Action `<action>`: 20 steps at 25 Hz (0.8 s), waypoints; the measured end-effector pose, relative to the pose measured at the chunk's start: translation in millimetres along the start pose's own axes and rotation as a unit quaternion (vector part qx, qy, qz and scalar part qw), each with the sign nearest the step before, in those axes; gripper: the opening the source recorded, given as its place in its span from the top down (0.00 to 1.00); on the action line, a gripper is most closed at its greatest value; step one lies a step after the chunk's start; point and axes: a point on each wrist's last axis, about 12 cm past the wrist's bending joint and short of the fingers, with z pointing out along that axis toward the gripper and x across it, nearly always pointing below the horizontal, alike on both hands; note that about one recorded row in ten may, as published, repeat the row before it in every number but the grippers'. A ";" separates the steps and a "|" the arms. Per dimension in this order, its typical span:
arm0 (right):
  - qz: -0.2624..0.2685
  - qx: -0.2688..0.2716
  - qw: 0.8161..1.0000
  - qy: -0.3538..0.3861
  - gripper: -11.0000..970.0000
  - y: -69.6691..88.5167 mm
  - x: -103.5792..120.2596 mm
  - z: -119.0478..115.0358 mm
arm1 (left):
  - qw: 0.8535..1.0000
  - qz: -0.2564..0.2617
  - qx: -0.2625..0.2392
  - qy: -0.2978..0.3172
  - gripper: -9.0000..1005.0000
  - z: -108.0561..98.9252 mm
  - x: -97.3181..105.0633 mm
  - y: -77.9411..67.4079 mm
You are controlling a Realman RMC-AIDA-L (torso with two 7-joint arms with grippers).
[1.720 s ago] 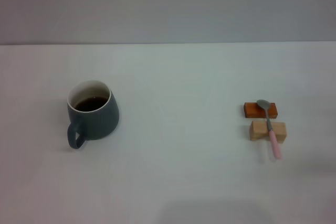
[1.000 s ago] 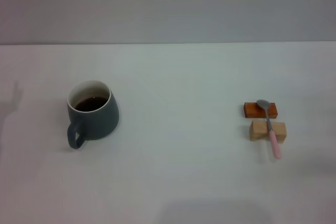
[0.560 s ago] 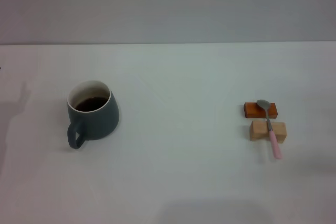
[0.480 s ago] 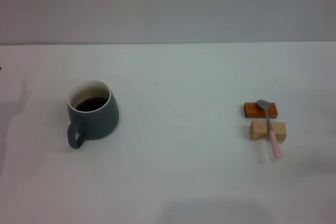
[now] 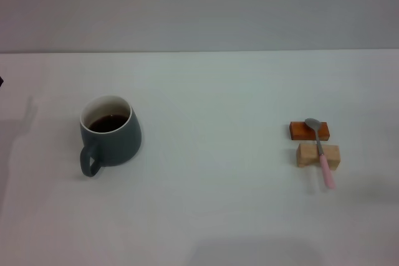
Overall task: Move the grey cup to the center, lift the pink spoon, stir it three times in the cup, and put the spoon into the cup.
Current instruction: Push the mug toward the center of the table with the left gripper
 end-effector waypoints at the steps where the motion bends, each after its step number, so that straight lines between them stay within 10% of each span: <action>1: 0.000 0.000 1.000 0.000 0.55 0.2 -0.1 0.1 | 1.000 0.000 0.000 0.000 0.14 0.1 -0.1 0.2; 20: 0.004 -0.006 1.000 -0.004 0.54 6.5 -2.6 4.6 | 1.000 0.003 -0.001 0.005 0.14 2.4 -0.1 0.8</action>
